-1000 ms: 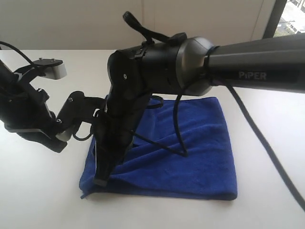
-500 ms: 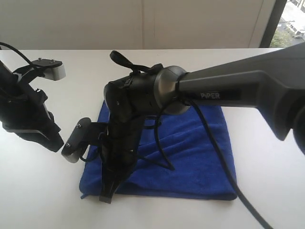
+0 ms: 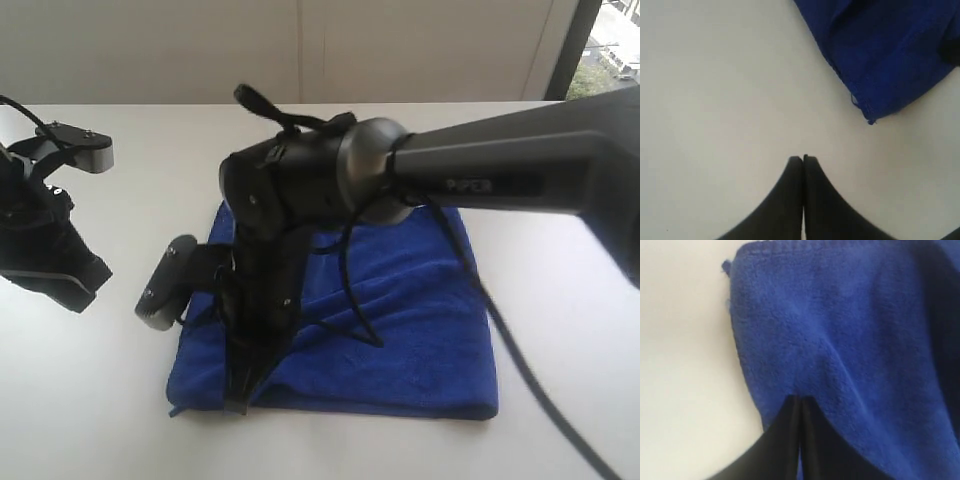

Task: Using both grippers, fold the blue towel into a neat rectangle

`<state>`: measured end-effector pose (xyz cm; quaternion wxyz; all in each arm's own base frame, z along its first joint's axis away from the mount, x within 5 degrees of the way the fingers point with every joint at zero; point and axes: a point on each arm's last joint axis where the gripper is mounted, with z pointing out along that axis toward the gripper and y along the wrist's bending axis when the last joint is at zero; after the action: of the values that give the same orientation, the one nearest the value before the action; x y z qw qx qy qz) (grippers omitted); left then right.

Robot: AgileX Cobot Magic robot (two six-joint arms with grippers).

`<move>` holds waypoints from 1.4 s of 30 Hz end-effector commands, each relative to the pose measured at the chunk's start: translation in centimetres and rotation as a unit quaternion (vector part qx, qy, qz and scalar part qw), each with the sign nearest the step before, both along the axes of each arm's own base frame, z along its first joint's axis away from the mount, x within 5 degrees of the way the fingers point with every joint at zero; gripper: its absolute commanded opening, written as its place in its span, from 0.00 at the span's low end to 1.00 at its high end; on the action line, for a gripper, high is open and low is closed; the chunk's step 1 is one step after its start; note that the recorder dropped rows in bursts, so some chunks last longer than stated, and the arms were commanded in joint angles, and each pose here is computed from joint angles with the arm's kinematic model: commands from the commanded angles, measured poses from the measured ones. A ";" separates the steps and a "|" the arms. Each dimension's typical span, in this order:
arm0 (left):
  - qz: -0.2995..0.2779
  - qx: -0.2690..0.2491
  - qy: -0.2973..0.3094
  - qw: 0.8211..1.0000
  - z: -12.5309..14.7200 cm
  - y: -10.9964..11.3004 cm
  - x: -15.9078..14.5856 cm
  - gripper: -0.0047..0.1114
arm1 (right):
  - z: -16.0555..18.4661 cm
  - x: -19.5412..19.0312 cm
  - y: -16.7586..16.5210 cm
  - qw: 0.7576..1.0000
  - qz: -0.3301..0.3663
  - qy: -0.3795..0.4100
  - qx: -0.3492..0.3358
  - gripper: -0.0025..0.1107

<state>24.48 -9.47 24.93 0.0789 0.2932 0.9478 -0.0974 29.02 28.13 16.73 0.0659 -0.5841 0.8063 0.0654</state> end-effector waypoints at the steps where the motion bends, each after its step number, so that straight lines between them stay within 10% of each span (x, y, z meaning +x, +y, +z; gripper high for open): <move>1: 0.007 -0.002 -0.002 1.000 -0.1 0.0 0.0 0.04 | 3.6 1.2 -2.8 0.997 -0.065 -0.034 -0.002 0.02; 15: -0.043 -0.155 -0.092 0.983 0.4 -2.8 1.7 0.04 | -0.3 0.7 -13.1 0.977 -0.212 -0.004 -0.021 0.02; 26: -0.110 -0.216 0.009 0.970 -2.4 -8.1 7.9 0.04 | -3.4 -1.2 -15.0 0.968 -0.250 -0.009 -0.018 0.02; 35: -0.210 -0.168 -0.003 0.963 -4.7 -14.5 8.2 0.04 | -4.6 -3.4 -15.9 0.957 -0.279 0.054 -0.061 0.02; 42: -0.349 -0.024 -0.074 0.934 -6.1 -16.5 7.1 0.14 | -5.1 -4.5 -16.3 0.951 -0.289 0.082 -0.074 0.02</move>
<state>32.02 -25.58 18.93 0.1164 0.5543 0.8050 -0.1765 26.50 12.79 13.12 0.0605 -0.3283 0.9420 0.0347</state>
